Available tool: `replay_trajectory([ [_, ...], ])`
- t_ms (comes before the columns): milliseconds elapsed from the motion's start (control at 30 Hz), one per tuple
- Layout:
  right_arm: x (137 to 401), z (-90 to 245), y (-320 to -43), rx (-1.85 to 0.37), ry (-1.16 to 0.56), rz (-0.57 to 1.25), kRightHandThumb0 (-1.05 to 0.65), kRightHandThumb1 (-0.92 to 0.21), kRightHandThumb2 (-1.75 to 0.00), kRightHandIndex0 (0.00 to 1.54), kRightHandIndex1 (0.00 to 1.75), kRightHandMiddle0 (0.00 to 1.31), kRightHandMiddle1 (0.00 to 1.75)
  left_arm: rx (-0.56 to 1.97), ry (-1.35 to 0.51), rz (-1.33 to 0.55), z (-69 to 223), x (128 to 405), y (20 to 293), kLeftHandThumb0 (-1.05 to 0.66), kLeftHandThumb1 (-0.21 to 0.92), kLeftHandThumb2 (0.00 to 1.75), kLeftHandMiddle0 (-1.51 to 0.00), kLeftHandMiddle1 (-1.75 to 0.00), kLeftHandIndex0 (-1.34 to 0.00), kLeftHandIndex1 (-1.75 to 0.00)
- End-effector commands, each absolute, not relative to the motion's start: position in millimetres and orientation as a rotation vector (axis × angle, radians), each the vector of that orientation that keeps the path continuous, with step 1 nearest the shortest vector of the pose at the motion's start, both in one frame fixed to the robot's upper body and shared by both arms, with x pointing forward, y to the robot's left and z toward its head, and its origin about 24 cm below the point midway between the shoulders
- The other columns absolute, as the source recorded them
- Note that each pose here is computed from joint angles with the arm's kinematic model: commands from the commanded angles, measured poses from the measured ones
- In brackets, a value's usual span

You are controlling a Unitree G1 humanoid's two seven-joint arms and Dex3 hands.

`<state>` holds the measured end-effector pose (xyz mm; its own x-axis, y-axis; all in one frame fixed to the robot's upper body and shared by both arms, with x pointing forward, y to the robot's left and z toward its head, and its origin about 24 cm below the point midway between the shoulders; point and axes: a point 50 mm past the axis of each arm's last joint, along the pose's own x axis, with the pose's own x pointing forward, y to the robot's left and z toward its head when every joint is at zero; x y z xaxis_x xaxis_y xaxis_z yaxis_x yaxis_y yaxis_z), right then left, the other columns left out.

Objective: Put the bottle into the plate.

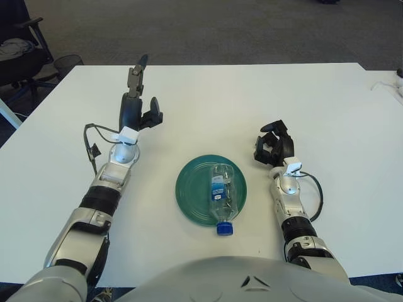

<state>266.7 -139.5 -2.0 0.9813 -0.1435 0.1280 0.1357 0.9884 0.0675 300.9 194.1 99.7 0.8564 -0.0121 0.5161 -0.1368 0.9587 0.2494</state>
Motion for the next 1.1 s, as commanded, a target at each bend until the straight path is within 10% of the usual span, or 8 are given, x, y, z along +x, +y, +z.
replay_trajectory([
  [0,176.0,-92.6,-138.2,0.101,0.318,-0.223,-0.01,-0.36,-1.24,0.6,1.75,0.39,1.63,0.239,-0.445,0.106,86.6,302.7,201.6,-0.96,0.92,1.05,-0.19,-0.04,0.0,-0.59],
  [1067,173.2,-91.7,-138.4,0.094,0.315,-0.231,-0.01,-0.37,-1.24,0.61,1.75,0.38,1.64,0.247,0.082,-0.085,-19.8,297.5,187.0,-0.9,0.92,1.09,-0.26,-0.04,0.0,-0.73],
])
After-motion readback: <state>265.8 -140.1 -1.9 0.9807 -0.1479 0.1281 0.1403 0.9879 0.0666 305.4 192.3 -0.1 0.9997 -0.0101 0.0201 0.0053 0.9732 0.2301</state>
